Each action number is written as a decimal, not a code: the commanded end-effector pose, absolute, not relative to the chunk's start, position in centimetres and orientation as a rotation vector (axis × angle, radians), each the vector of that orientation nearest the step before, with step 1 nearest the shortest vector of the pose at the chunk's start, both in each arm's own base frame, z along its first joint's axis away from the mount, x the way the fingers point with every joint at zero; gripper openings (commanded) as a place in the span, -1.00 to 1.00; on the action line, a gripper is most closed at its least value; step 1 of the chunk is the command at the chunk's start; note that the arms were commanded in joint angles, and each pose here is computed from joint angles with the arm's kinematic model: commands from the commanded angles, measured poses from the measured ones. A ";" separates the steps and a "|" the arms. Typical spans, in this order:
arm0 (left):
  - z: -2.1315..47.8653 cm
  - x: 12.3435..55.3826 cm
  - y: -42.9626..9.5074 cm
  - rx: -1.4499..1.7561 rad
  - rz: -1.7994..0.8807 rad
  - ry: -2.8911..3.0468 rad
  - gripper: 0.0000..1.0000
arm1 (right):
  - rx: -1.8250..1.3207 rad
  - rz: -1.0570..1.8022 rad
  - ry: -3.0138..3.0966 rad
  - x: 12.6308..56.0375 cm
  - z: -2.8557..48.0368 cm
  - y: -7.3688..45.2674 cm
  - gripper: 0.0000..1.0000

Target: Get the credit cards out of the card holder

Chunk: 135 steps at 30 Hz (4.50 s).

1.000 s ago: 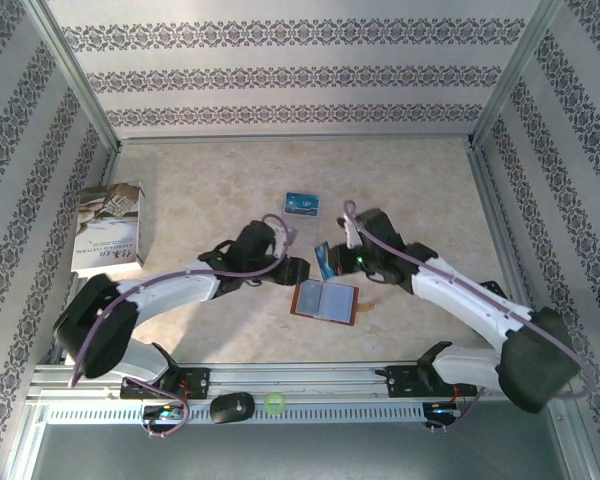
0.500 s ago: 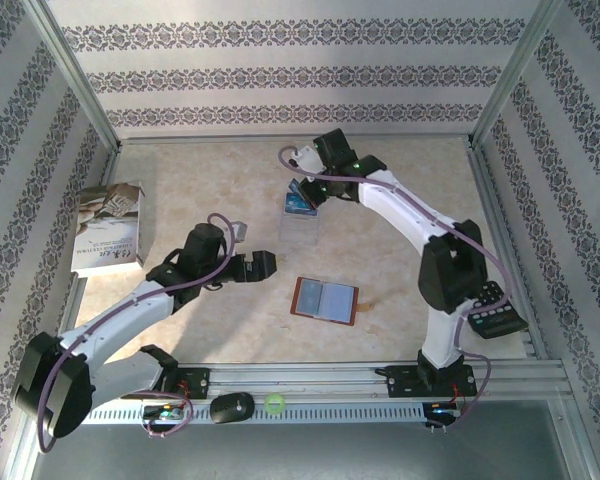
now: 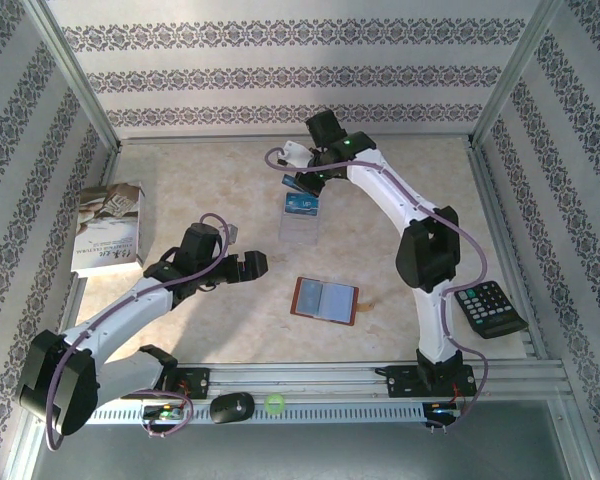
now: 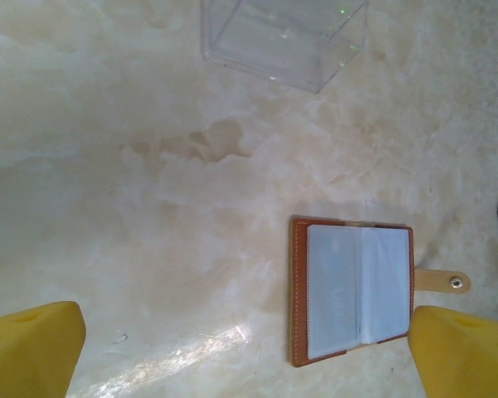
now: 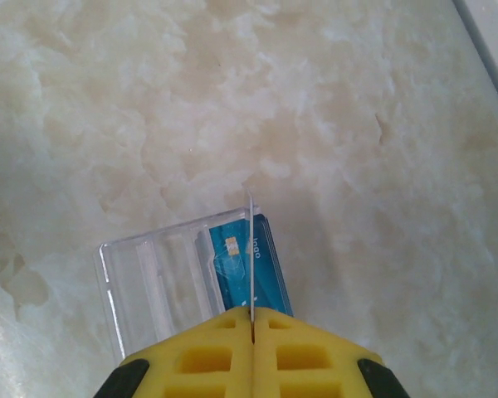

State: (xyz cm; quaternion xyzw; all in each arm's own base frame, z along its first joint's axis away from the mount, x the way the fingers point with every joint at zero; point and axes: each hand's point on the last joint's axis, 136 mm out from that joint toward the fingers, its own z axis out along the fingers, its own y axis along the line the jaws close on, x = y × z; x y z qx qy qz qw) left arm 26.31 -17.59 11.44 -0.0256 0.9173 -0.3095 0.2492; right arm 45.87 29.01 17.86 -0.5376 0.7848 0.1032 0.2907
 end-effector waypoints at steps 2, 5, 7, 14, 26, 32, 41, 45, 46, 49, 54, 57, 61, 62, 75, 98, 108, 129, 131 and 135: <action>12.0 26.8 -16.8 -0.086 -0.815 2.494 0.99 | -1.579 0.290 2.124 45.3 15.0 28.3 -1.00; 11.7 26.9 -16.6 -0.097 -0.808 2.500 0.99 | -1.609 0.261 2.137 45.6 14.0 27.9 -1.00; 11.6 27.0 -16.5 -0.104 -0.806 2.501 0.99 | -1.618 0.243 2.138 45.8 13.6 27.8 -1.00; 11.3 27.2 -16.7 -0.115 -0.817 2.503 0.99 | -1.618 0.208 2.122 46.4 13.3 27.7 -1.00; 10.8 27.1 -16.7 -0.113 -0.815 2.513 0.99 | -1.630 0.142 2.122 47.7 11.4 27.6 -1.00; 10.8 27.2 -16.9 -0.108 -0.829 2.509 0.99 | -1.640 0.148 2.119 47.6 11.0 27.9 -1.00; 10.8 26.9 -17.2 -0.113 -0.867 2.494 0.99 | -1.451 0.160 2.036 49.1 15.1 29.1 -0.20; 11.3 26.9 -17.2 -0.112 -0.884 2.470 0.99 | -1.267 0.256 1.963 49.0 20.0 30.2 -0.09; 11.5 26.9 -17.2 -0.110 -0.888 2.460 0.99 | -1.204 0.312 1.954 48.5 21.3 30.6 -0.07; 11.8 27.0 -17.3 -0.119 -0.912 2.418 0.99 | -0.913 0.414 1.995 47.9 23.7 30.9 -0.03; 12.4 27.1 -17.7 -0.119 -0.982 2.362 0.99 | -0.477 0.529 2.180 43.9 21.3 29.7 0.01; 12.5 26.9 -17.8 -0.107 -1.010 2.345 0.99 | -0.397 0.510 2.329 39.1 18.0 28.9 0.01; 11.4 26.5 -17.3 -0.113 -0.972 2.373 1.00 | -0.482 0.378 2.543 31.3 12.5 27.6 0.00; 11.2 26.5 -17.0 -0.120 -0.956 2.383 0.99 | -0.513 0.347 2.574 29.7 11.6 27.4 0.00; 9.9 25.8 -17.4 -0.120 -1.004 2.393 0.87 | -0.859 0.022 2.700 20.8 3.3 28.7 -0.07; 8.6 25.0 -19.9 -0.036 -1.059 2.437 0.39 | -1.036 0.288 2.644 18.6 1.8 32.4 -1.00; 7.6 23.8 -24.3 0.109 -1.102 2.443 -0.26 | -0.862 0.605 2.461 19.3 5.1 32.9 -1.00; 4.5 23.1 -28.4 0.184 -1.140 2.569 -1.00 | -0.690 0.803 2.369 19.2 5.8 32.0 -1.00; 3.6 22.8 -28.5 0.176 -1.133 2.616 -1.00 | -0.680 0.796 2.375 19.2 5.5 31.7 -1.00; 1.8 22.1 -27.5 0.136 -1.051 2.721 -1.00 | -0.641 0.764 2.399 19.2 5.0 30.9 -1.00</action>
